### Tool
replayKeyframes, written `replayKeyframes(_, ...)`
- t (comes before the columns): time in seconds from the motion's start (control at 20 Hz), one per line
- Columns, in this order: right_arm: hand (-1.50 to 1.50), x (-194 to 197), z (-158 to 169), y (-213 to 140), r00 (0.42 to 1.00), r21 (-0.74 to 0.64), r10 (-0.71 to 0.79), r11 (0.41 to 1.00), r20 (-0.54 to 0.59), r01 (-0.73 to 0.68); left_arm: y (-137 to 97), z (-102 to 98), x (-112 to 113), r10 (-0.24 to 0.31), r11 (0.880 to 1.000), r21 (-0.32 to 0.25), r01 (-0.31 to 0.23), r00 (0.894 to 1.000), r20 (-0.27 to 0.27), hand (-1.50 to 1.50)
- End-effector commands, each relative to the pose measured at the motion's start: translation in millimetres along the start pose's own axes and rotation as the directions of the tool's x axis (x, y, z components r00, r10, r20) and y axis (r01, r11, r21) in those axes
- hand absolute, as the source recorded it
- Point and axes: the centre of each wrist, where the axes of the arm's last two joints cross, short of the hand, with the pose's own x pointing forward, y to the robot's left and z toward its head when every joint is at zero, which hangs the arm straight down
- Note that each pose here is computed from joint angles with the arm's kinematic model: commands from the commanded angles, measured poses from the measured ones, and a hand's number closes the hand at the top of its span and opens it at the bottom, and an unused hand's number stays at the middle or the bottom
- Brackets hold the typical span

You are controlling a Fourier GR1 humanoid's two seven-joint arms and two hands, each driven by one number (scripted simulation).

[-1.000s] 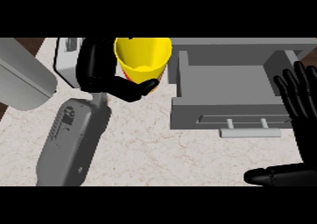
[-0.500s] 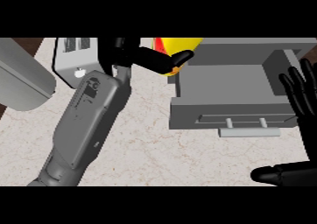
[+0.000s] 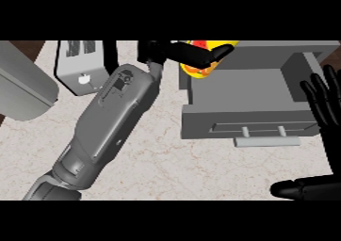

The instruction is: Pick up the cup, place it into the drawer and close the drawer

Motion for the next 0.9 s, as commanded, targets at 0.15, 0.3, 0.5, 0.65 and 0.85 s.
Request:
replayKeyframes(0.15, -1.5, -10.6, -0.9, 4.6, 1.0, -0.001, -0.017, 1.0, 0.021, 0.017, -27.1, -11.4, -2.3, -0.045, 0.999, 0.001, 0.045, 0.998, -0.043, 1.5)
replayKeyframes(0.3, -1.5, -0.1, -26.4, 3.5, 1.0, 0.016, -0.017, 1.0, 0.013, 0.016, -22.8, -16.2, -16.2, -0.059, 0.998, 0.007, 0.06, 0.995, -0.081, 1.5)
replayKeyframes(0.5, -1.5, -16.7, -12.1, -0.1, 1.0, 0.047, 0.008, 0.999, 0.015, -0.008, -23.1, -5.9, -36.2, -0.118, 0.993, -0.003, 0.118, 0.988, -0.098, 1.5)
replayKeyframes(0.65, -1.5, -10.3, -9.1, -1.5, 1.0, 0.043, -0.014, 0.999, 0.018, 0.013, -23.5, -12.7, -35.1, -0.157, 0.988, -0.02, 0.156, 0.981, -0.115, 1.5)
replayKeyframes(0.85, -1.5, -10.2, -29.0, 4.2, 0.999, 0.063, -0.021, 0.998, 0.029, 0.019, -22.6, -13.9, -38.7, -0.201, 0.979, -0.032, 0.199, 0.973, -0.11, 1.5)
